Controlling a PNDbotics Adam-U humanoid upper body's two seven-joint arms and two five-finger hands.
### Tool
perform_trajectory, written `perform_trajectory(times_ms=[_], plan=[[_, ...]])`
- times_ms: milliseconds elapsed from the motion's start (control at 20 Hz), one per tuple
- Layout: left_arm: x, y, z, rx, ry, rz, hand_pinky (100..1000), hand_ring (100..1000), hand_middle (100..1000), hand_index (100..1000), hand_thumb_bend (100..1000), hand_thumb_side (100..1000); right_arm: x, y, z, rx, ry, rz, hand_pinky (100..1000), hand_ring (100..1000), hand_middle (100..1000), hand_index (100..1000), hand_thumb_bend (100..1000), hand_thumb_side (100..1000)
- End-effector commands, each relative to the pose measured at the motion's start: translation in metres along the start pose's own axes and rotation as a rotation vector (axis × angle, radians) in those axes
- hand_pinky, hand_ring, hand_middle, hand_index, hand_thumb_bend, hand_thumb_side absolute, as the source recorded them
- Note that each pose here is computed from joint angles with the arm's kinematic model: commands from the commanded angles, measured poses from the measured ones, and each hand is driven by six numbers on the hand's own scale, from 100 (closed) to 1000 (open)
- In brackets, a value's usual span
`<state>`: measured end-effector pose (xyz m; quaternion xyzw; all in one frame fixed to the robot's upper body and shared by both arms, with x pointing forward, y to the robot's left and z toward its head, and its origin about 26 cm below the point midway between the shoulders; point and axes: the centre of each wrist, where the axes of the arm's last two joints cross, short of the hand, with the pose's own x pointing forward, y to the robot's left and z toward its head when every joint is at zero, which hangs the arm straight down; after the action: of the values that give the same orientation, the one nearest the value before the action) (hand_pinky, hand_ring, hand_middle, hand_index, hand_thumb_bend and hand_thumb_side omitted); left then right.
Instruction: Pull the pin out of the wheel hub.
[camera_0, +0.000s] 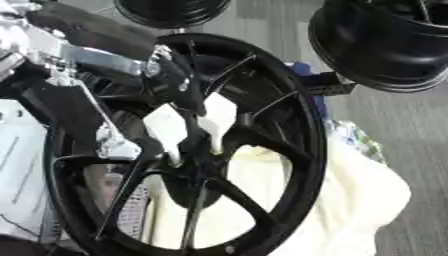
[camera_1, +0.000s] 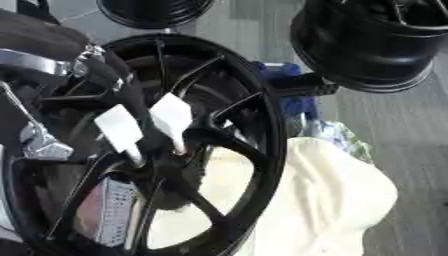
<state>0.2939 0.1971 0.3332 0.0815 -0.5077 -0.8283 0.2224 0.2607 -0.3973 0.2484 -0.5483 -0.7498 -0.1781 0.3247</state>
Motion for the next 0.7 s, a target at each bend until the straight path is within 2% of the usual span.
perform_trajectory(times_ms=[50, 700], plan=[[0.002, 0.003, 0.006, 0.007, 0.036, -0.019, 839, 821, 740, 855, 237, 309, 0.008, -0.005, -0.008, -0.128, 0.043, 0.055, 463, 635, 691, 850, 313, 294], [-0.016, -0.004, 0.005, 0.004, 0.117, -0.051, 837, 822, 743, 853, 261, 239, 0.007, -0.004, -0.006, -0.13, 0.059, 0.037, 459, 632, 689, 849, 308, 300]])
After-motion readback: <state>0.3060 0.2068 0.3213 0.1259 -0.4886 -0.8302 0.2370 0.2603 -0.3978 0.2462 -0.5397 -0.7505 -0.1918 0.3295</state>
